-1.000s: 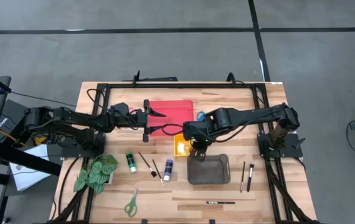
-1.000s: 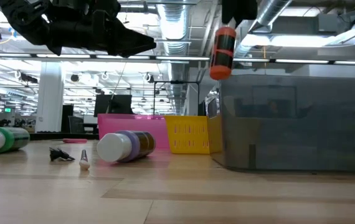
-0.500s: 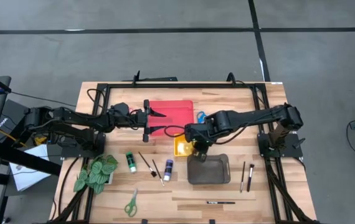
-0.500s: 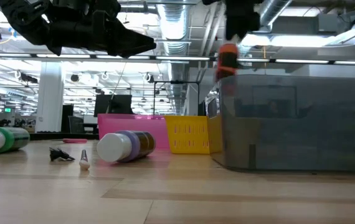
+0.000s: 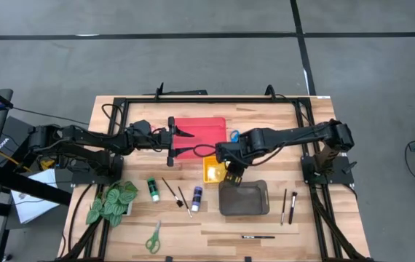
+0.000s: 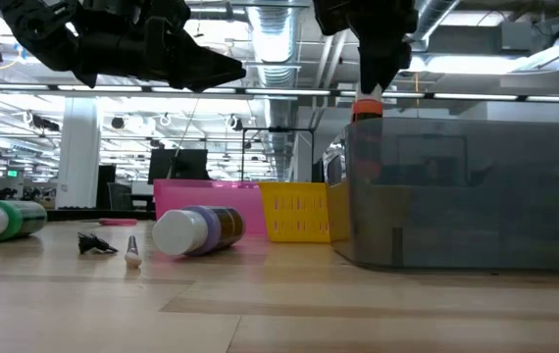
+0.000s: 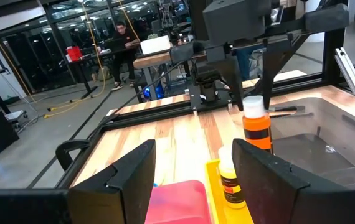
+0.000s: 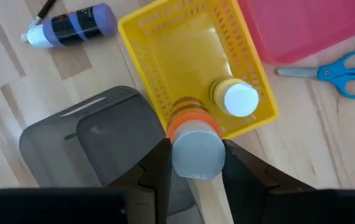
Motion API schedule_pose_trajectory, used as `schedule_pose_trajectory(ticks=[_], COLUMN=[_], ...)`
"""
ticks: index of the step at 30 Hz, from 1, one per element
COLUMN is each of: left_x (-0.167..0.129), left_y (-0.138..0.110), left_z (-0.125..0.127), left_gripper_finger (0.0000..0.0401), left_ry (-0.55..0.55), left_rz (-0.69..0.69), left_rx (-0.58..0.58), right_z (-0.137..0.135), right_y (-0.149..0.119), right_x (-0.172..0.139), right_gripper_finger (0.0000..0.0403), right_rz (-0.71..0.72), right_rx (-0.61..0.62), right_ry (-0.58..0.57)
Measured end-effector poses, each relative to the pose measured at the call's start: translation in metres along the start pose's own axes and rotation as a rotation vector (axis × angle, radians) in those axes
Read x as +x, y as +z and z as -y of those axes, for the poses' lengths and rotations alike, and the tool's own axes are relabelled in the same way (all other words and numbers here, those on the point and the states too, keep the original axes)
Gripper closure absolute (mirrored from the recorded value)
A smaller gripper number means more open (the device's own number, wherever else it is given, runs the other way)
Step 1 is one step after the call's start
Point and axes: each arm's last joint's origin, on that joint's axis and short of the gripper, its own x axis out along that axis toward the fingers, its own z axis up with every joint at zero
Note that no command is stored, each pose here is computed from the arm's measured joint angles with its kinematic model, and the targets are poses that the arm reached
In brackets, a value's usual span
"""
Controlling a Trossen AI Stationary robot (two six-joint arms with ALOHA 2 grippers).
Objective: Pick & Place Paint Supplies
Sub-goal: Put the orange paint bottle into the yellow bin
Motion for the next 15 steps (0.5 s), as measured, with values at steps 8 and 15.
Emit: schedule_pose_trajectory(ticks=[8, 15], left_x=[0.000, 0.000], left_y=[0.000, 0.000], left_z=[0.000, 0.000], left_gripper_finger=[0.0197, 0.0197], left_ry=[0.000, 0.000], left_rz=[0.000, 0.000], left_rx=[0.000, 0.000], right_z=[0.001, 0.001], right_y=[-0.002, -0.001], right_x=[0.008, 0.010], right_gripper_finger=[0.0295, 0.0295], right_rz=[-0.016, -0.002], right_rx=[-0.006, -0.004], right_ry=[0.013, 0.020])
